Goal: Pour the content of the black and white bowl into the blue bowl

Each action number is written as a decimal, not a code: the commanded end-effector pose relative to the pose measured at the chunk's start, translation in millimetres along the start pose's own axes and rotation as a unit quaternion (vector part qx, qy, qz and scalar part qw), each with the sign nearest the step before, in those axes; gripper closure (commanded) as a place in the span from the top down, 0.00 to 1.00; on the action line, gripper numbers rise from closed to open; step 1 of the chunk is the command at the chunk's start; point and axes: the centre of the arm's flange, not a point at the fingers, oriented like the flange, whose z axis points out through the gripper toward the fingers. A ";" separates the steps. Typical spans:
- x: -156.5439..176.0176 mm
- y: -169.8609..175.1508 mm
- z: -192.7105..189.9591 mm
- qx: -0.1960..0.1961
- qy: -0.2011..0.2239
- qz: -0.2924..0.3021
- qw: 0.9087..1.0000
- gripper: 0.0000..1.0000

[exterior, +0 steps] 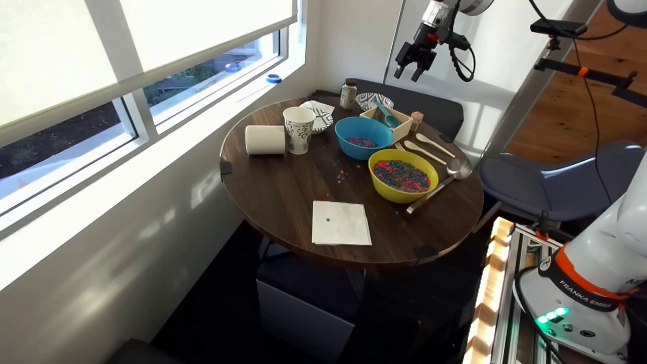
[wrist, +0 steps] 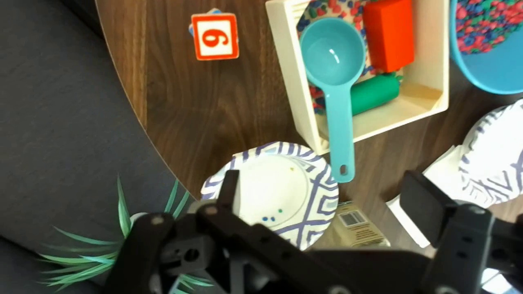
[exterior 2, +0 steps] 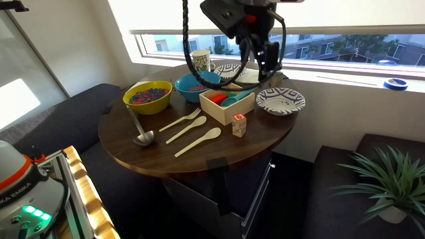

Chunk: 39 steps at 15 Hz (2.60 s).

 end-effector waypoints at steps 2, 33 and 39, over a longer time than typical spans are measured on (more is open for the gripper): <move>29.6 32.0 29.4 0.010 0.011 0.035 0.999 1.00; 74.5 55.1 129.0 0.006 0.023 0.145 0.989 0.08; 76.4 60.7 108.5 0.020 0.037 0.144 0.989 0.00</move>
